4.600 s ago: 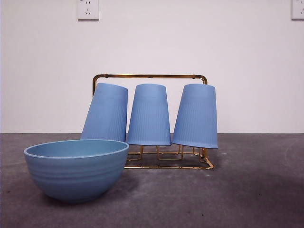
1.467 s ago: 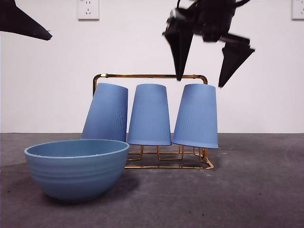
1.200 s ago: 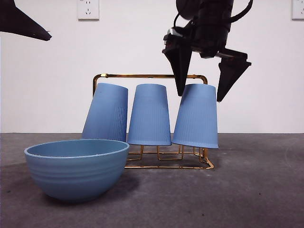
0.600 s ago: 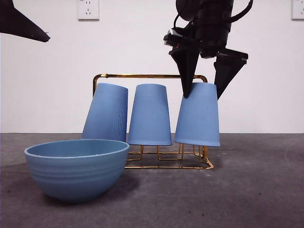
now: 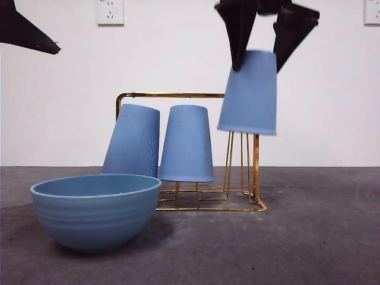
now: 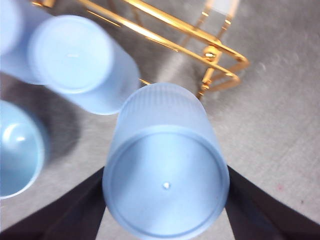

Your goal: Right arm lift cup from the cupboard, then place it on the right of the bowl

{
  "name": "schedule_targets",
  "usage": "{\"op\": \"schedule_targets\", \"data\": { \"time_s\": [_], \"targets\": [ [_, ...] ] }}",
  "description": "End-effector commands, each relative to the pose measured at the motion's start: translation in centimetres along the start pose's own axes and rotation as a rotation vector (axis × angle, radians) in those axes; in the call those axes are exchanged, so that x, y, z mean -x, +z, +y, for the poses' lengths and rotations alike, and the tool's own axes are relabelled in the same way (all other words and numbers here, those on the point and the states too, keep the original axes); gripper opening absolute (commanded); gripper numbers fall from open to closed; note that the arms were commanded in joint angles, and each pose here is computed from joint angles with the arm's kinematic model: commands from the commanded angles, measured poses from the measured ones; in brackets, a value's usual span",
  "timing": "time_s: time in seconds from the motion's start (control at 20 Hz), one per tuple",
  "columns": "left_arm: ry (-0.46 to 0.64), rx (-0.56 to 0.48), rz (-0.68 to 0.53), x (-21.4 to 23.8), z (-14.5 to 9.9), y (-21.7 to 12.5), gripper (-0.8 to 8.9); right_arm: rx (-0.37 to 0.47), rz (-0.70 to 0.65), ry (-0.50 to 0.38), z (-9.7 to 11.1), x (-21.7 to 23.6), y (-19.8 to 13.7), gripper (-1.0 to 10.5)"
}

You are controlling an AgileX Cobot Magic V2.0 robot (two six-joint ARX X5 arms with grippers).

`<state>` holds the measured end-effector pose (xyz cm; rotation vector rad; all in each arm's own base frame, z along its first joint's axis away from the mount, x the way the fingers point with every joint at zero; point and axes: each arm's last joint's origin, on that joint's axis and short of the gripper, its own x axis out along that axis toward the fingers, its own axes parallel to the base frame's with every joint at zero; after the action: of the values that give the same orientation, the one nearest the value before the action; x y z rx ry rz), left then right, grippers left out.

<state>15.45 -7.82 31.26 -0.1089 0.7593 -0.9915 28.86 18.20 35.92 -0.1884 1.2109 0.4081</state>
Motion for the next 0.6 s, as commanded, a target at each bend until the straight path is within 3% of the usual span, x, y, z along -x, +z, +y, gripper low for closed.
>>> {"op": "schedule_targets", "data": {
  "time_s": [0.05, 0.45, 0.6],
  "targets": [
    [0.002, -0.029, -0.013, 0.2, -0.2, 0.5, 5.3, 0.016, -0.039, 0.003, 0.8, 1.1, -0.4, 2.5],
    [0.022, -0.016, 0.01, -0.5, 0.4, 0.6, 5.3, 0.031, -0.179, 0.031, 0.2, 2.7, -6.2, 2.5],
    [0.019, 0.033, 0.026, -1.2, 1.0, 0.8, 5.3, 0.04, -0.262, 0.11, -0.3, 2.3, -9.2, 2.5]
  ]
}}
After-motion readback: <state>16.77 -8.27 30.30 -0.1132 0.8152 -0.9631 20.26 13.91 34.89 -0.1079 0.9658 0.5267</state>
